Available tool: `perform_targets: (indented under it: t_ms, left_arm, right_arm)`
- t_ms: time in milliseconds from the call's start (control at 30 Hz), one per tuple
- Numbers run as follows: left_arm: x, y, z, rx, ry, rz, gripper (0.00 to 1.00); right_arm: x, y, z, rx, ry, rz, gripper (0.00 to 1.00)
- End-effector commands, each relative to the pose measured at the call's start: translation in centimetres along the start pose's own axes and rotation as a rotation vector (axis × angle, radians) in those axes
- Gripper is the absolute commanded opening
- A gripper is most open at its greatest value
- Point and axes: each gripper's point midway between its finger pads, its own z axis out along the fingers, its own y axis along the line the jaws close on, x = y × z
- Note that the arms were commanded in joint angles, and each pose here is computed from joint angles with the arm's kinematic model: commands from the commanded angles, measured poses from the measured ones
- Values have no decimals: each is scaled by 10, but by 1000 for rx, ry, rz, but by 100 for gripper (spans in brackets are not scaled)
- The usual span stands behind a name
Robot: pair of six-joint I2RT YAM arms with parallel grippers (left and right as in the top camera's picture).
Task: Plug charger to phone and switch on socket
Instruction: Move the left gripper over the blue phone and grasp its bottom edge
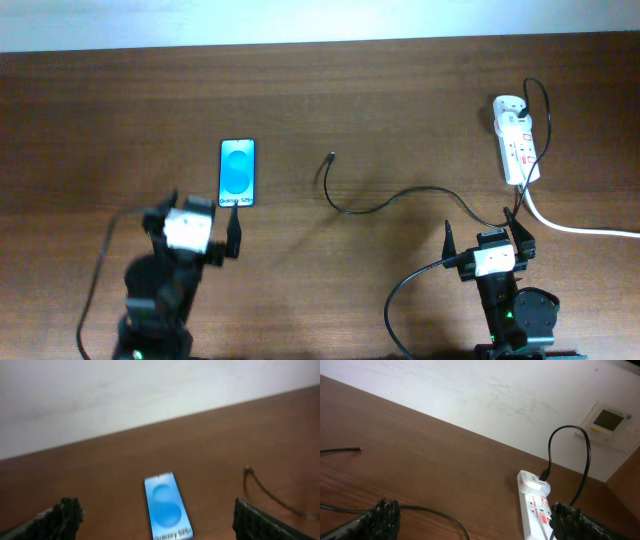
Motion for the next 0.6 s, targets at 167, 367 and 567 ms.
perform_targets:
  t_ms: [167,367,567]
  left_arm:
    - [-72,-5,90,169,262,-13,99]
    - [-31,-32,151,354,611,-88,99]
    - [20,-46,168,409,765,-125,99]
  right_arm:
    - [2,2,0,-4,2,4,98]
    - [2,2,0,-4,2,4,98]
    - [2,2,0,-4,2,4,98]
